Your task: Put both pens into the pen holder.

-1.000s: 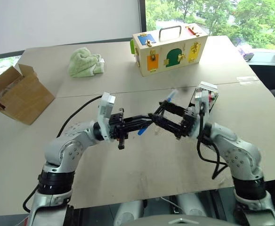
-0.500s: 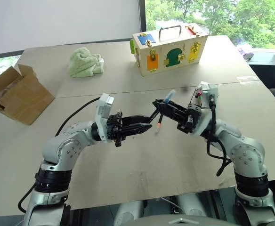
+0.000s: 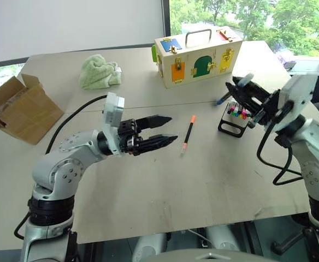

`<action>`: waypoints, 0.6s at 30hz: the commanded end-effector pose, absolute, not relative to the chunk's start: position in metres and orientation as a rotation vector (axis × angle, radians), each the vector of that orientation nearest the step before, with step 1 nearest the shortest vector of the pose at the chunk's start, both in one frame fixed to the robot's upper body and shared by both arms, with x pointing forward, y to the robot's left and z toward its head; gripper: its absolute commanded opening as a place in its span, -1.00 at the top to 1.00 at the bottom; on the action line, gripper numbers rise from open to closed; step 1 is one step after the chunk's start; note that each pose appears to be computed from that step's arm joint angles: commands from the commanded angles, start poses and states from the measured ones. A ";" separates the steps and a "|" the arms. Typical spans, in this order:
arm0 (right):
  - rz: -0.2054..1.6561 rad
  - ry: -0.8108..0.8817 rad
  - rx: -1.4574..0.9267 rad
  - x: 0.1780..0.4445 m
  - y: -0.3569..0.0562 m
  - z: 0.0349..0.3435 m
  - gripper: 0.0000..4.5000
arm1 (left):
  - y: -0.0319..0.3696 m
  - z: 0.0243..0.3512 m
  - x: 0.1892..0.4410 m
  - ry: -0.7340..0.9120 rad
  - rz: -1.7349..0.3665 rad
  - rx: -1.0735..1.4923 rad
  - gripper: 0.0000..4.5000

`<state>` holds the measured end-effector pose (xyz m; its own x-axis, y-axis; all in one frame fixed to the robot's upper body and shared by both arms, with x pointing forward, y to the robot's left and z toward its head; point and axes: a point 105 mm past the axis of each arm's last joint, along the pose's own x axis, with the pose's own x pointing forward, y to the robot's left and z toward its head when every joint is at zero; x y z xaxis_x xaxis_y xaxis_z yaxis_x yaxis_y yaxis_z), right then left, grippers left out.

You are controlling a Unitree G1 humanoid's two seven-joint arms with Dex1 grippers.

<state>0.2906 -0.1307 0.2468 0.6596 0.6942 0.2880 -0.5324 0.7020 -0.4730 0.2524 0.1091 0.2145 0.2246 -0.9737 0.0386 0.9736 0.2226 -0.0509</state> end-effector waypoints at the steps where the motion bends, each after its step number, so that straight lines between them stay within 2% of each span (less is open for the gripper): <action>1: 0.645 -0.601 -0.610 0.291 -0.138 0.244 0.95 | 0.105 0.225 0.249 -0.015 -1.319 0.039 -0.53; 7: 0.606 -0.641 -0.806 0.302 -0.147 0.220 0.95 | 0.108 0.230 0.252 -0.016 -1.208 0.074 -0.53; 12: 0.629 -0.637 -0.817 0.305 -0.146 0.206 0.95 | 0.108 0.229 0.248 -0.004 -1.169 0.085 -0.53; 18: 0.594 -0.658 -0.868 0.311 -0.149 0.204 0.95 | 0.106 0.231 0.249 -0.006 -1.148 0.107 -0.53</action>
<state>0.3122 -0.1503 0.1901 0.6748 0.7042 0.2209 -0.2629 0.5090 -0.8196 0.2544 0.1073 0.2205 0.4159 -0.9069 -0.0672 0.9094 0.4142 0.0384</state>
